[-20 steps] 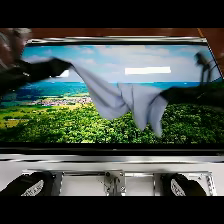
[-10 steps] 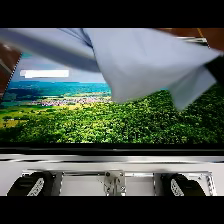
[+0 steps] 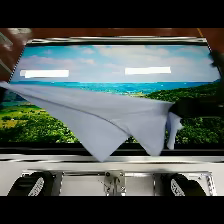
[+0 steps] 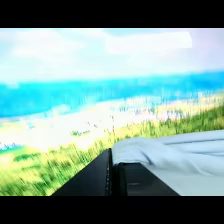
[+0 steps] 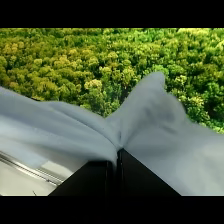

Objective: Fold the shirts.

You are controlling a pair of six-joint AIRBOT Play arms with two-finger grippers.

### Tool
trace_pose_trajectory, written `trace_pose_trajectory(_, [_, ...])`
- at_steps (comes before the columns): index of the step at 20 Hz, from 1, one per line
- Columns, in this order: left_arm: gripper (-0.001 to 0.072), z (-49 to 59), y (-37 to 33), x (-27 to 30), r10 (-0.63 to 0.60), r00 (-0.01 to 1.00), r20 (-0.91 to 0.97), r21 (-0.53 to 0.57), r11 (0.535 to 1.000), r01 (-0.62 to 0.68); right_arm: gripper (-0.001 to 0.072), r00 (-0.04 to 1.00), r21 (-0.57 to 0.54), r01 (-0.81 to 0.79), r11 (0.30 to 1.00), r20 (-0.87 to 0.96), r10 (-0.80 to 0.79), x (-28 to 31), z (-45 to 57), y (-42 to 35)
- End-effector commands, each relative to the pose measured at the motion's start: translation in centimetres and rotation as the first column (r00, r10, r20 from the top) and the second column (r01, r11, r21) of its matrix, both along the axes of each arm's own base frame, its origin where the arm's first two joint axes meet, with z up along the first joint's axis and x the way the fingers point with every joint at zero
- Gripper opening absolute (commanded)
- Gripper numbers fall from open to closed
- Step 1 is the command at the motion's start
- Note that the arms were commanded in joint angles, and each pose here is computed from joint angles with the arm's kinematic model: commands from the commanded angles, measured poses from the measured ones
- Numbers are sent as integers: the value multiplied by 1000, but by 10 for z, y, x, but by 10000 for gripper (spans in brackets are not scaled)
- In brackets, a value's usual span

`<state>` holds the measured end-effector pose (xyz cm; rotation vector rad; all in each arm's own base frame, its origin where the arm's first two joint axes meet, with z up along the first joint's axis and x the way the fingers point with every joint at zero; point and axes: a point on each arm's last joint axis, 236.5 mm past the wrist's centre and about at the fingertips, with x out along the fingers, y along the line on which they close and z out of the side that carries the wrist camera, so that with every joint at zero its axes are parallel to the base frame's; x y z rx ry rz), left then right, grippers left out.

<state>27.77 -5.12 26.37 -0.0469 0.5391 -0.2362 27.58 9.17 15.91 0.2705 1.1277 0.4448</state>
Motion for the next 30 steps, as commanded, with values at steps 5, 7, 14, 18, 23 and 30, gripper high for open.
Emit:
trace_pose_trajectory(5, [40, -165, -49, 6, -71, 954, -292, -349, 936, -38, 70, 946, 299, 317, 900, -169, -277, 115, -122, 20])
trace_pose_trajectory(7, [40, -186, -54, 2, -77, 942, -328, -372, 926, -54, 120, 917, 363, 383, 849, -258, -303, 129, -142, 29])
trace_pose_trajectory(14, [40, -193, -58, -5, -98, 932, -348, -366, 930, -39, 694, 935, 256, 195, 947, -339, -100, 70, -139, -38])
trace_pose_trajectory(18, [40, -193, -58, -5, -98, 932, -349, -366, 930, -39, 694, 840, 72, 194, 978, -527, -128, -5, -163, -78])
trace_pose_trajectory(23, [40, -193, -58, -5, -98, 932, -349, -366, 930, -39, 695, 812, 131, 243, 961, -570, -128, -25, -233, -10])
trace_pose_trajectory(30, [40, -193, -58, -5, -98, 932, -349, -366, 930, -39, 693, 788, 140, 236, 962, -606, -105, -19, -278, 54])
